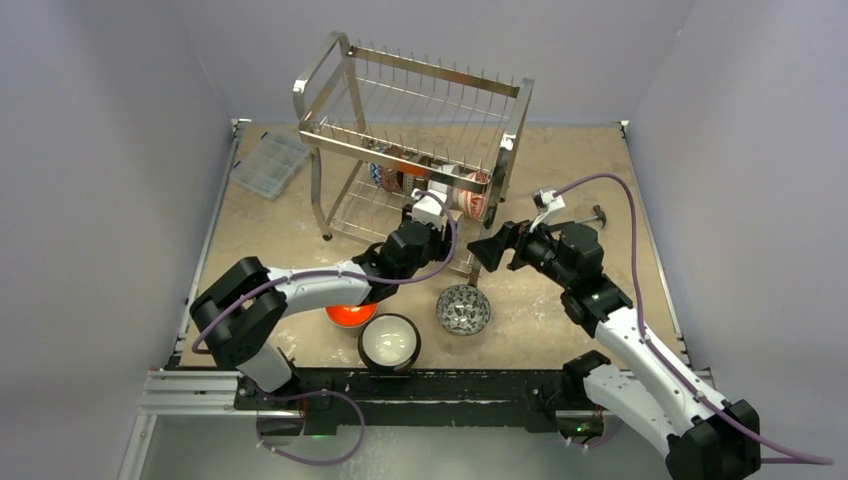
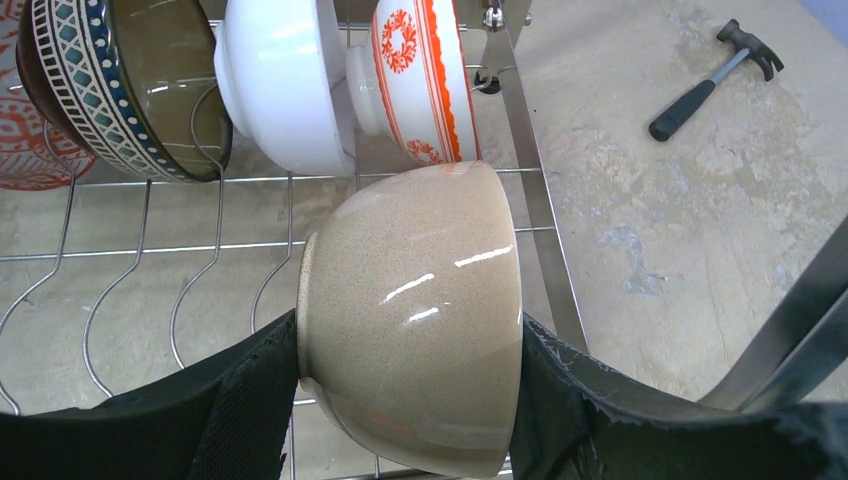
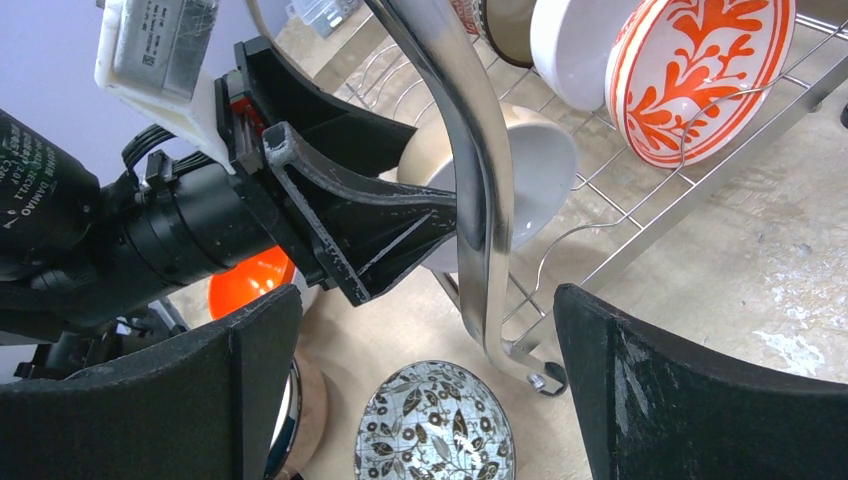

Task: Load the bowls into the dish rack
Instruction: Place the bowl in the dish rack.

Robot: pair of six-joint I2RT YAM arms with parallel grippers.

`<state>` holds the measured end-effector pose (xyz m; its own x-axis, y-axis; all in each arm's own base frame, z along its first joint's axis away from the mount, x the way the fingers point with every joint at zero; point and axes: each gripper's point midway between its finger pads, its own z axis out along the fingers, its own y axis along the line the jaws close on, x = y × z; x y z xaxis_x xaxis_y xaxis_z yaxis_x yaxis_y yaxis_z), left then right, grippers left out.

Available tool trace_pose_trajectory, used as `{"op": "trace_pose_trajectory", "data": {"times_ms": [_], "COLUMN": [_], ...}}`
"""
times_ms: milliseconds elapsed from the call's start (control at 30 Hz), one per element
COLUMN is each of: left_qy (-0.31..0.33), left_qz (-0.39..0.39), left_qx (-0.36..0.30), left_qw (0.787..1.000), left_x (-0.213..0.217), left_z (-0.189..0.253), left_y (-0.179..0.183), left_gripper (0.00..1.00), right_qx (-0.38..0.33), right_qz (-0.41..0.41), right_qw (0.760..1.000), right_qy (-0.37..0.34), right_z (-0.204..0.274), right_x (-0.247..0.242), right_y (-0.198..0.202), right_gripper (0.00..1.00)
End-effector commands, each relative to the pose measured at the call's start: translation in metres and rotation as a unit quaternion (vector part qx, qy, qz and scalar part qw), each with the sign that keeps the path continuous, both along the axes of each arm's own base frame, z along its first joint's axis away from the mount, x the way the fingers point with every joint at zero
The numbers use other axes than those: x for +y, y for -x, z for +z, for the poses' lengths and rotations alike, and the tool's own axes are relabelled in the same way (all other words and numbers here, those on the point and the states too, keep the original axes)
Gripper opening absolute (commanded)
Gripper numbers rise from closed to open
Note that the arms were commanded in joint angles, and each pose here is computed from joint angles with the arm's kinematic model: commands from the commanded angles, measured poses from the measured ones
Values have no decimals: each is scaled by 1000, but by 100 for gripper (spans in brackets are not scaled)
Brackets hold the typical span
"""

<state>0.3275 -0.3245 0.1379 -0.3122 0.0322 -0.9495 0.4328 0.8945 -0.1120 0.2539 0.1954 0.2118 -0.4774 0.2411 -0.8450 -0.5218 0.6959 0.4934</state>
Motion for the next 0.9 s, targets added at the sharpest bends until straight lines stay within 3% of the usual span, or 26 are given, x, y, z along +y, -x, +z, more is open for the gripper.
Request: {"op": "trace_pose_trajectory", "data": {"times_ms": [0, 433, 800, 867], "left_qy": [31, 19, 49, 54], "left_qz": [7, 30, -48, -58], "left_qx": [-35, 6, 7, 2], "left_qw": [999, 999, 998, 997], "left_x": [-15, -26, -47, -48], "left_z": [29, 5, 15, 17], "left_y": [-13, -6, 12, 15], "left_gripper": [0, 0, 0, 5], "right_qx": [-11, -26, -27, -29], "right_qz": [8, -4, -7, -8], "right_qw": [1000, 999, 999, 999], "right_qy": [-11, -24, -28, -30], "right_z": [9, 18, 21, 21], "right_x": [3, 0, 0, 0], "right_y": [-1, 0, -2, -2], "right_gripper": [97, 97, 97, 97]}}
